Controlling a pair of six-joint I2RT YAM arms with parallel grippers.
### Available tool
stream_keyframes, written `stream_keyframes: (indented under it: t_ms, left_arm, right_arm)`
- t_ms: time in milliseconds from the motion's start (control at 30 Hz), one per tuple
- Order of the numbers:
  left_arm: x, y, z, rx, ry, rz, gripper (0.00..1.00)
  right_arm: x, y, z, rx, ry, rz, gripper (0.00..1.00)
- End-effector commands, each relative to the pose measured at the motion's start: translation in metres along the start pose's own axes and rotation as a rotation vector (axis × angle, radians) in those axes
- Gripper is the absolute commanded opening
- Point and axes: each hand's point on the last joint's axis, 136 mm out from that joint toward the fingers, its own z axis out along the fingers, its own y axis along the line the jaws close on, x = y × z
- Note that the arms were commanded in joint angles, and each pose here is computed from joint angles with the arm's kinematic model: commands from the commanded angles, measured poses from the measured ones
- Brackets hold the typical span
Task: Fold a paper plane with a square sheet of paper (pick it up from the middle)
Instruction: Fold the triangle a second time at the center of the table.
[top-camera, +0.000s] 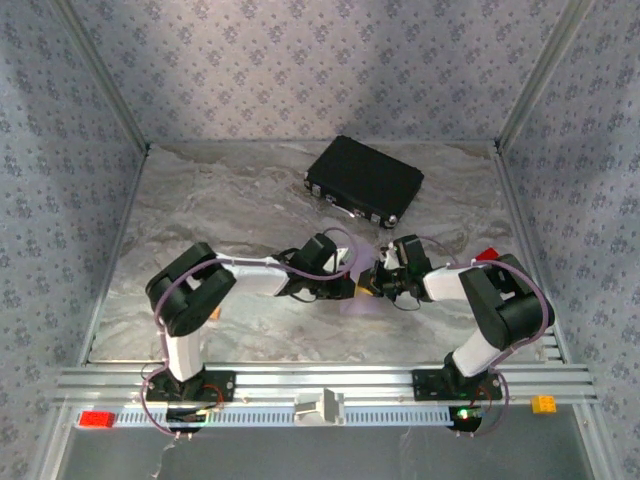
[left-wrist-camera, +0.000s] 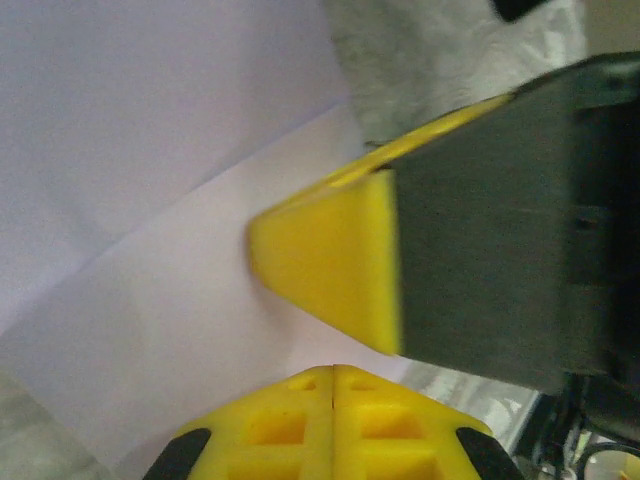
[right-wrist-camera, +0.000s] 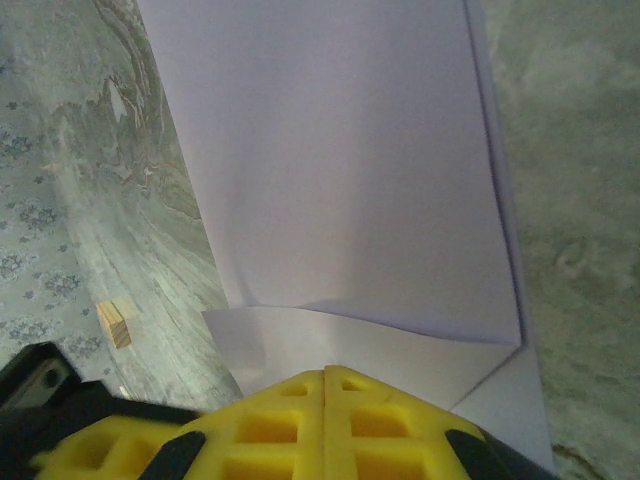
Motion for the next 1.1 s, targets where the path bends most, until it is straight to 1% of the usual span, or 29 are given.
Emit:
stream_keyframes:
  t_ms: [0, 133, 233, 300, 433, 567, 700, 800, 867, 1067]
  left_arm:
    - [0.012, 0.013, 0.012, -0.023, 0.051, -0.020, 0.02]
    - [0.043, 0.041, 0.017, -0.108, 0.110, -0.050, 0.00]
    - [0.058, 0.058, 0.015, -0.153, 0.130, -0.073, 0.00]
    - [0.060, 0.063, 0.012, -0.172, 0.127, -0.070, 0.00]
    - [0.057, 0.059, 0.012, -0.165, 0.127, -0.056, 0.00]
    - [0.055, 0.056, 0.013, -0.152, 0.120, -0.049, 0.00]
    - [0.054, 0.055, 0.014, -0.148, 0.117, -0.046, 0.00]
    - [0.054, 0.056, 0.015, -0.150, 0.118, -0.048, 0.00]
    - [0.055, 0.057, 0.015, -0.151, 0.122, -0.048, 0.00]
    - [0.055, 0.058, 0.016, -0.158, 0.124, -0.051, 0.00]
  right_arm:
    - [0.011, -0.037, 0.000, 0.121, 0.011, 0.079, 0.05]
    - [0.009, -0.033, 0.000, 0.112, 0.008, 0.077, 0.05]
    - [0.004, -0.027, -0.002, 0.100, -0.001, 0.066, 0.05]
    - [0.001, -0.020, -0.004, 0.090, -0.008, 0.051, 0.05]
    - [-0.007, -0.001, -0.012, 0.068, -0.028, 0.003, 0.05]
    - [-0.002, 0.007, -0.012, 0.045, -0.015, -0.038, 0.06]
    - [0.007, -0.005, -0.004, 0.069, 0.015, -0.028, 0.06]
    - [0.008, -0.027, -0.002, 0.116, 0.016, 0.002, 0.05]
    - [0.002, -0.039, -0.005, 0.127, -0.004, 0.030, 0.05]
    - [-0.027, -0.039, -0.019, 0.107, -0.072, 0.046, 0.05]
